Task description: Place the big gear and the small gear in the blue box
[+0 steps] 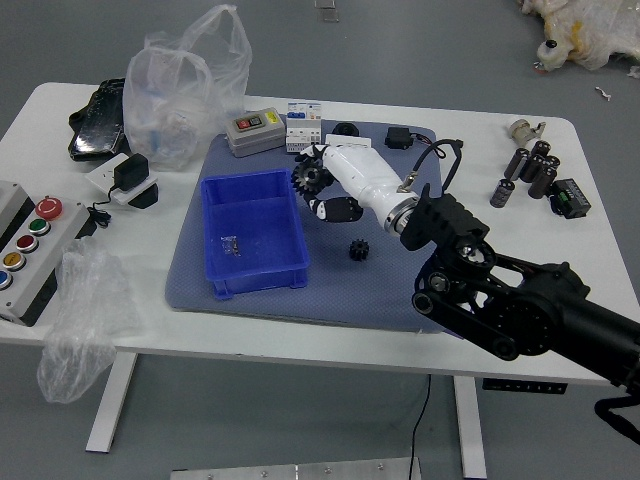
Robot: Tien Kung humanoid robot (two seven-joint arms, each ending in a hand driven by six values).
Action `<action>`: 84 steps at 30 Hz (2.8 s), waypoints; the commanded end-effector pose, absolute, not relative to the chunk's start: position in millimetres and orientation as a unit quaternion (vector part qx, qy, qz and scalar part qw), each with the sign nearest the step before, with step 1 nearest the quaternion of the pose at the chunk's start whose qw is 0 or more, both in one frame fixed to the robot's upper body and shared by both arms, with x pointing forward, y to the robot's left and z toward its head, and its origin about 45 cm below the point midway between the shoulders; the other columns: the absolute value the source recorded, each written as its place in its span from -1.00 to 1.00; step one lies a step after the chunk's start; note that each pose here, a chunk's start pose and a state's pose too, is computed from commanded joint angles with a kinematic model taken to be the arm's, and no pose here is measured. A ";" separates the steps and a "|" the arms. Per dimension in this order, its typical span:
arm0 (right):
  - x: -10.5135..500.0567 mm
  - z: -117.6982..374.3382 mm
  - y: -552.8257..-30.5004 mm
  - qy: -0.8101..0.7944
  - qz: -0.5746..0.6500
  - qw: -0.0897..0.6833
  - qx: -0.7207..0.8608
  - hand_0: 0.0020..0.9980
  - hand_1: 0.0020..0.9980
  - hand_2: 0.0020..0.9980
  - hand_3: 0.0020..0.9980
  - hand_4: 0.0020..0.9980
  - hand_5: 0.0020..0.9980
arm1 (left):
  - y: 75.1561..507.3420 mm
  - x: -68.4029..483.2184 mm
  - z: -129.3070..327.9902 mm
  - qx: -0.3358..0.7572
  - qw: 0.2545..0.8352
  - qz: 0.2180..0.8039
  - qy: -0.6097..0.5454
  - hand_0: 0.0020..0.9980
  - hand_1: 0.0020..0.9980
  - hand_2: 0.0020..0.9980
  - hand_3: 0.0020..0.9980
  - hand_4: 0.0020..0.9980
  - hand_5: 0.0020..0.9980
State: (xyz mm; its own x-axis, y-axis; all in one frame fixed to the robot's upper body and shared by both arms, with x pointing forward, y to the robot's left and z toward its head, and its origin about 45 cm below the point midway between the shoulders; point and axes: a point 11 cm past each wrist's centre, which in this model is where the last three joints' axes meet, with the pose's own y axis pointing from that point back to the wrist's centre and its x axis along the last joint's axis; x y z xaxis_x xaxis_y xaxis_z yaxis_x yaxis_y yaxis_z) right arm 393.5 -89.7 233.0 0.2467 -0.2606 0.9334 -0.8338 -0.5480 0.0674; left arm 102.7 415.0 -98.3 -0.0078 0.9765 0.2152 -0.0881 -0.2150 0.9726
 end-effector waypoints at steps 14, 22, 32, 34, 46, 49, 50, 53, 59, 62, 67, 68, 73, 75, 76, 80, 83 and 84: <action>379.7 205.6 -68.8 -0.276 0.499 0.360 0.739 -0.15 0.36 0.59 0.33 -0.43 -0.57 | 415.2 105.6 -97.5 0.530 0.467 0.572 0.416 0.38 0.28 0.32 0.57 0.51 0.04; 380.7 198.4 -70.9 -0.251 0.494 0.393 0.734 -0.14 0.33 0.85 0.85 -0.24 -0.55 | 416.2 107.2 -96.8 0.531 0.468 0.573 0.414 0.38 0.28 0.32 0.57 0.51 0.04; 383.8 205.2 -73.3 -0.272 0.493 0.369 0.739 -0.19 0.11 1.00 1.00 -0.17 -0.61 | 416.6 107.5 -96.7 0.531 0.469 0.573 0.412 0.37 0.28 0.32 0.56 0.51 0.04; 385.9 210.2 -82.0 -0.302 0.482 0.349 0.745 -0.19 0.11 1.00 1.00 -0.17 -0.61 | 415.7 107.5 -97.1 0.530 0.470 0.574 0.412 0.37 0.28 0.32 0.56 0.51 0.04; 392.8 189.4 -162.1 -0.392 0.399 0.416 0.717 -0.32 -0.11 0.78 0.90 -0.01 -0.63 | 415.7 103.9 -98.0 0.529 0.466 0.575 0.415 0.37 0.28 0.31 0.56 0.51 0.03; 387.9 177.8 -163.3 -0.383 0.391 0.429 0.719 -0.34 -0.11 0.80 0.92 0.02 -0.61 | 414.6 105.5 -98.0 0.529 0.468 0.575 0.414 0.37 0.28 0.31 0.56 0.51 0.03; 387.1 175.5 -163.8 -0.382 0.390 0.432 0.718 -0.34 -0.11 0.80 0.92 0.02 -0.61 | 414.1 106.0 -98.0 0.528 0.469 0.574 0.414 0.37 0.28 0.31 0.56 0.51 0.03; 387.4 171.5 -166.3 -0.379 0.391 0.441 0.713 -0.33 -0.11 0.80 0.93 0.03 -0.54 | 413.1 107.1 -98.1 0.528 0.470 0.574 0.413 0.37 0.28 0.31 0.56 0.50 0.03; 386.5 158.7 -171.0 -0.367 0.386 0.458 0.712 -0.33 -0.12 0.78 0.91 0.00 -0.45 | 413.1 108.5 -97.8 0.528 0.471 0.574 0.412 0.36 0.28 0.31 0.56 0.51 0.03; 386.1 156.2 -171.5 -0.365 0.383 0.460 0.713 -0.33 -0.12 0.78 0.91 0.00 -0.45 | 413.2 108.3 -97.8 0.528 0.471 0.574 0.412 0.36 0.28 0.31 0.56 0.51 0.03; 384.2 153.4 -170.3 -0.358 0.380 0.462 0.717 -0.34 -0.13 0.78 0.90 -0.07 -0.42 | 412.5 108.2 -98.0 0.528 0.471 0.573 0.412 0.36 0.28 0.31 0.56 0.51 0.03; 383.7 153.0 -169.9 -0.357 0.379 0.462 0.718 -0.34 -0.13 0.78 0.90 -0.07 -0.42 | 412.4 108.2 -98.1 0.528 0.472 0.573 0.412 0.36 0.28 0.31 0.56 0.51 0.03; 381.7 154.7 -166.9 -0.351 0.383 0.459 0.721 -0.34 -0.13 0.77 0.90 -0.11 -0.40 | 413.1 107.9 -98.0 0.527 0.471 0.574 0.412 0.36 0.28 0.31 0.56 0.50 0.03; 381.3 154.7 -166.5 -0.348 0.382 0.459 0.722 -0.34 -0.13 0.77 0.90 -0.11 -0.40 | 413.6 108.0 -97.8 0.528 0.471 0.575 0.412 0.36 0.28 0.31 0.56 0.50 0.03; 381.1 154.1 -166.6 -0.347 0.380 0.460 0.724 -0.34 -0.13 0.77 0.90 -0.11 -0.40 | 413.7 108.1 -97.7 0.528 0.471 0.575 0.412 0.36 0.28 0.31 0.56 0.50 0.03; 381.8 150.5 -169.5 -0.346 0.368 0.468 0.725 -0.34 -0.14 0.77 0.90 -0.19 -0.33 | 413.6 108.9 -97.6 0.527 0.472 0.575 0.411 0.36 0.27 0.31 0.56 0.50 0.04; 382.8 148.2 -173.9 -0.349 0.365 0.477 0.719 -0.35 -0.15 0.75 0.88 -0.39 -0.33 | 413.5 109.4 -97.6 0.527 0.472 0.575 0.411 0.36 0.27 0.31 0.56 0.49 0.03; 382.9 147.5 -175.2 -0.350 0.363 0.480 0.718 -0.35 -0.15 0.75 0.88 -0.39 -0.33 | 413.6 109.6 -97.5 0.527 0.472 0.575 0.411 0.36 0.27 0.31 0.56 0.49 0.03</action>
